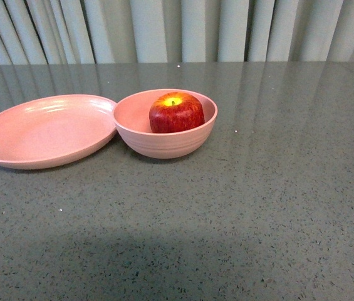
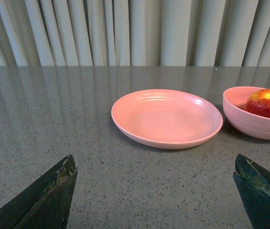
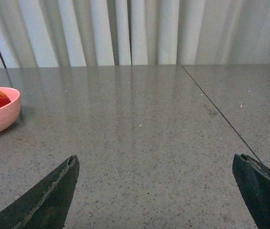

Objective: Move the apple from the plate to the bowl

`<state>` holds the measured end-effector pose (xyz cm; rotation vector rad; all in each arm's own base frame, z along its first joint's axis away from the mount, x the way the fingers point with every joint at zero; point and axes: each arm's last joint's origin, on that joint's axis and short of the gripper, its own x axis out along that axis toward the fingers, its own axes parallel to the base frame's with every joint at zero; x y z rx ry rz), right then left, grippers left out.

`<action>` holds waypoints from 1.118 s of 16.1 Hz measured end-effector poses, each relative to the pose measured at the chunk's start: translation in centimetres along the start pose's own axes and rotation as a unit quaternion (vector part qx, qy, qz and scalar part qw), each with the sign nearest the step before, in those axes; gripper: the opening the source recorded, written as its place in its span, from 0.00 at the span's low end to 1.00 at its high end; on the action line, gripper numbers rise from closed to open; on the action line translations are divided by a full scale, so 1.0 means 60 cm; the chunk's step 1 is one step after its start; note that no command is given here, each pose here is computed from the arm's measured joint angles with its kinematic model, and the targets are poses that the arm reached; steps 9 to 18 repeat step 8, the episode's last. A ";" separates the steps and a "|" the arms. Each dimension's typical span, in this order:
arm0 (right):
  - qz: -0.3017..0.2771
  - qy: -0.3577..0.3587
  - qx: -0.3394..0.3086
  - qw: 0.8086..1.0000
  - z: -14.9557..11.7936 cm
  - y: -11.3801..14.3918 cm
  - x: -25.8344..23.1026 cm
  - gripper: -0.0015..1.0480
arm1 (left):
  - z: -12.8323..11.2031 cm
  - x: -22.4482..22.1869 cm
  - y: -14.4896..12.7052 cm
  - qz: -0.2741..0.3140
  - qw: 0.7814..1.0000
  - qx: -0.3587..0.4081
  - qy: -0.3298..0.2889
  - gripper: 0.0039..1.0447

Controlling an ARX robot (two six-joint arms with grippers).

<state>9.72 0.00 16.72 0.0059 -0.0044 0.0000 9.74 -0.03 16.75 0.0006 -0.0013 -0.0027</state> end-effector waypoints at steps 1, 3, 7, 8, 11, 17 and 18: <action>0.000 0.000 0.000 1.000 0.000 0.000 0.000 0.94 | 0.000 0.000 0.000 0.000 1.000 0.000 0.000 0.94; 0.000 0.000 0.000 1.000 0.000 0.000 0.000 0.94 | 0.000 0.000 0.000 0.000 1.000 0.000 0.000 0.94; 0.000 0.000 0.000 1.000 0.000 0.000 0.000 0.94 | 0.000 0.000 0.000 0.000 1.000 0.000 0.000 0.94; 0.000 0.000 0.000 1.000 0.000 0.000 0.000 0.94 | 0.000 0.000 0.000 0.000 1.000 0.000 0.000 0.94; 0.000 0.000 0.000 1.000 0.000 0.000 0.000 0.94 | 0.000 0.000 0.000 0.000 1.000 0.000 0.000 0.94; 0.000 0.000 0.000 1.000 0.000 0.000 0.000 0.94 | 0.000 0.000 0.000 0.000 1.000 0.000 0.000 0.94; 0.000 0.000 0.000 1.000 0.000 0.000 0.000 0.94 | 0.000 0.000 0.000 0.000 1.000 0.000 0.000 0.94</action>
